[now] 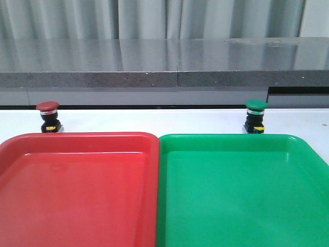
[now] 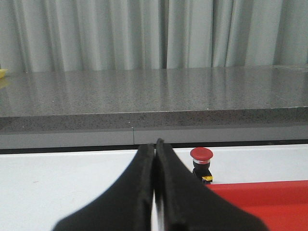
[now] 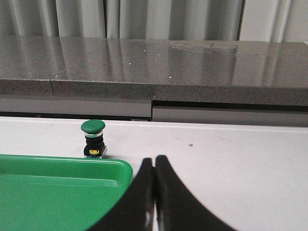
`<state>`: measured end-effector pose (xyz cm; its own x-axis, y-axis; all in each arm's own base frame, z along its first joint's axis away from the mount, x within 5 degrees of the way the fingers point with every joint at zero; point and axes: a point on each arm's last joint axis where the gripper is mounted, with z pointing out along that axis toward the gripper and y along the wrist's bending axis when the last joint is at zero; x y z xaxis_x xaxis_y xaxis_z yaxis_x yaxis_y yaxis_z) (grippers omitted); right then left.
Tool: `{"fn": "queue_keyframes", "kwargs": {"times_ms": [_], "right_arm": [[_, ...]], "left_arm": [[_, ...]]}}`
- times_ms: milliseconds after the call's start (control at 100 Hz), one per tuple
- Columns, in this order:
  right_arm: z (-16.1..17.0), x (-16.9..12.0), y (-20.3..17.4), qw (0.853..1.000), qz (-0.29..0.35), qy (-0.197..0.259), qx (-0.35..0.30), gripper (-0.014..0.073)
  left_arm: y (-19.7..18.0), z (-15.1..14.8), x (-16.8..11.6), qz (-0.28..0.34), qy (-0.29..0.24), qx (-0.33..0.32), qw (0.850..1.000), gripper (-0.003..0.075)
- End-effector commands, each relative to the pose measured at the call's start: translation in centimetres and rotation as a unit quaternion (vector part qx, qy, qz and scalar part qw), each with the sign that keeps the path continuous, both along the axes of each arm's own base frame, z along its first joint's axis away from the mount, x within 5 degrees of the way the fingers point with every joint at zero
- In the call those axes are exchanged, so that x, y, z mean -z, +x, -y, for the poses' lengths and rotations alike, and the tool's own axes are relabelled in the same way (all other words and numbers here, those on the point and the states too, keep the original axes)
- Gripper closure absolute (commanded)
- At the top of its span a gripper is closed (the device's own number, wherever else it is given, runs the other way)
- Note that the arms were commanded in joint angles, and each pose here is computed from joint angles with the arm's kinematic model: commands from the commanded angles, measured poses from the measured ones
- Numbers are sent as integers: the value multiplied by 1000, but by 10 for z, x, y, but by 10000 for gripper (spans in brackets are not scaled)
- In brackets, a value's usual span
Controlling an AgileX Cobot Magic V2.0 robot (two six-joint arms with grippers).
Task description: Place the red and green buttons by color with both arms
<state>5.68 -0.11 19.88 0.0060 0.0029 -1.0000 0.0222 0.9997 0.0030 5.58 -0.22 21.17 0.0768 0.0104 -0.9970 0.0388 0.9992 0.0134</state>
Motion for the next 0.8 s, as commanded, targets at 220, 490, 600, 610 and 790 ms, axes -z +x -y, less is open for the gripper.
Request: {"fn": "queue_keyframes", "kwargs": {"times_ms": [220,490,600,610,790], "right_arm": [[0,-13,-3,998,56,-8,3,663],[0,-13,-3,998,56,-8,3,663],[0,-13,-3,998,56,-8,3,663],[0,-13,-3,998,56,-8,3,663],[0,-13,-3,998,56,-8,3,663]], "left_arm": [[-1,0,5,35,-3,3,999,739],[-3,0,-18,50,-7,2,999,739],[-2,0,-41,30,-16,1,999,739],[-1,0,-42,25,-19,1,1000,739],[18,1,-83,-63,-44,2,997,739]]}}
